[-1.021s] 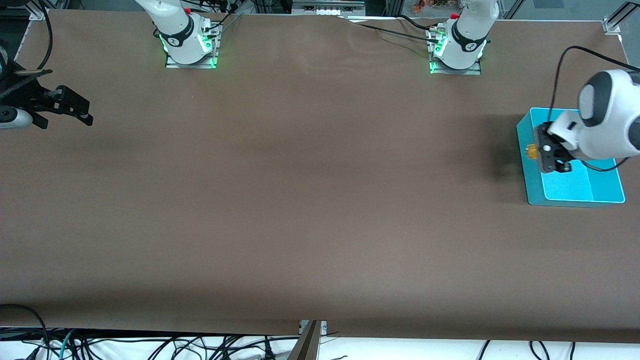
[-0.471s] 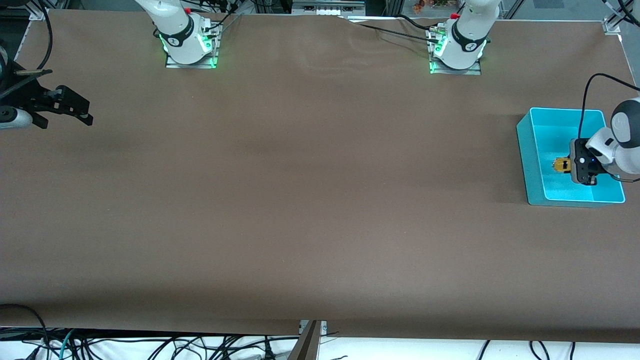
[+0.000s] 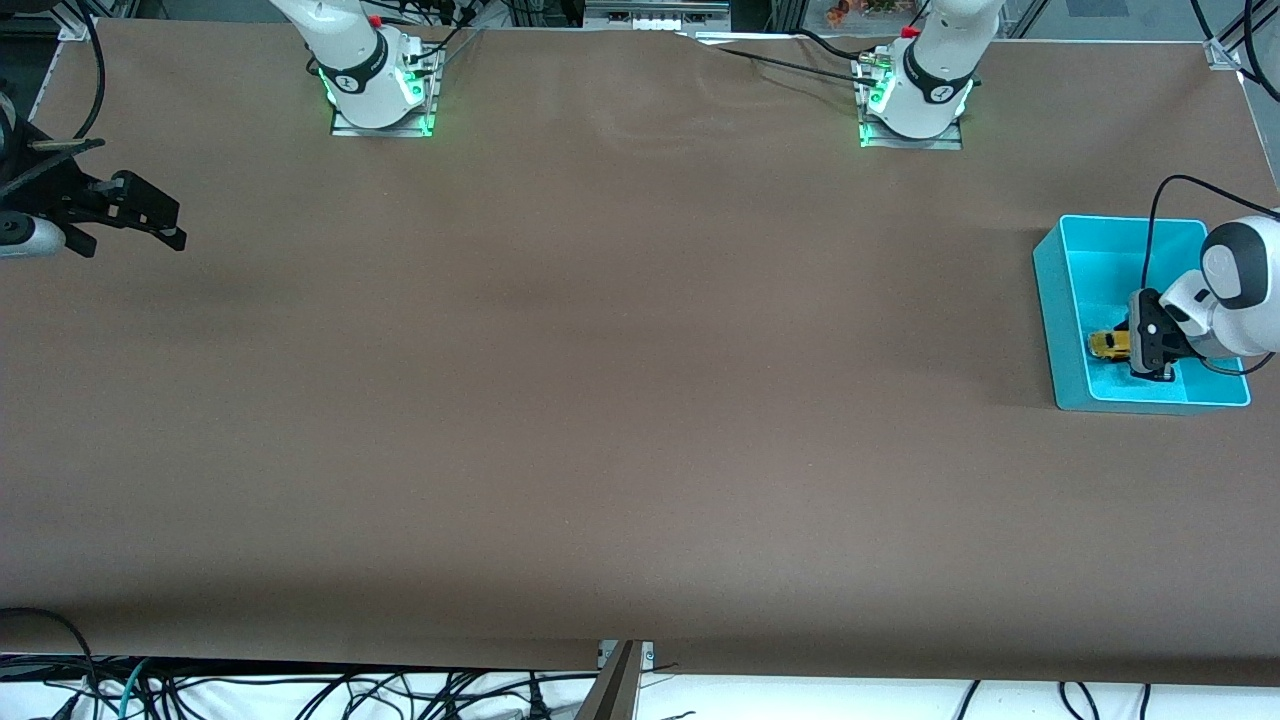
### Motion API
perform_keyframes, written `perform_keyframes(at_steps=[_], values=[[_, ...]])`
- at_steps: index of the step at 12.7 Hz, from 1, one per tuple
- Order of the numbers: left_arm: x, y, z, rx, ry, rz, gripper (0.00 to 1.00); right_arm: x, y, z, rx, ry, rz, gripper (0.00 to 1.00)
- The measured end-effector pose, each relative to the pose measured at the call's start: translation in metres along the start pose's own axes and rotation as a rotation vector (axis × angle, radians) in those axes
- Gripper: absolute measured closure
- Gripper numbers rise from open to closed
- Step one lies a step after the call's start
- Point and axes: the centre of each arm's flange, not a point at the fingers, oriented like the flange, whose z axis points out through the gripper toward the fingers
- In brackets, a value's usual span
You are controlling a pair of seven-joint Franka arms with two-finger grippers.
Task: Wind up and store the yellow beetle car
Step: 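Lift the car and lower it into the cyan box with the left gripper, then open the left gripper to release the car inside the box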
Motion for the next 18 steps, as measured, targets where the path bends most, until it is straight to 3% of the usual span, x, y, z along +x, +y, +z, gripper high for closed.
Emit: perform_keyframes(at_steps=[3,4,7,10,15,18], values=[[0.006,-0.008,-0.02,0.008,-0.008,0.014,0.02,0.0,0.0,0.001,0.0,-0.005,0.0,0.0],[0.013,-0.011,-0.038,0.005,-0.016,0.019,0.0,0.0,0.0,0.001,0.0,-0.005,0.001,0.0],[0.058,-0.025,-0.126,-0.036,-0.067,-0.002,0.0,0.0,0.0,0.001,0.001,-0.006,0.001,0.0],[0.122,-0.038,-0.198,-0.123,-0.115,-0.027,0.0,0.0,0.001,0.001,0.001,-0.006,0.001,0.0],[0.25,-0.036,-0.277,-0.246,-0.208,-0.122,0.0,0.0,0.001,0.001,0.001,-0.006,0.001,0.0],[0.331,-0.03,-0.295,-0.238,-0.215,-0.207,0.0,0.0,0.001,0.001,0.001,-0.006,0.001,0.0]])
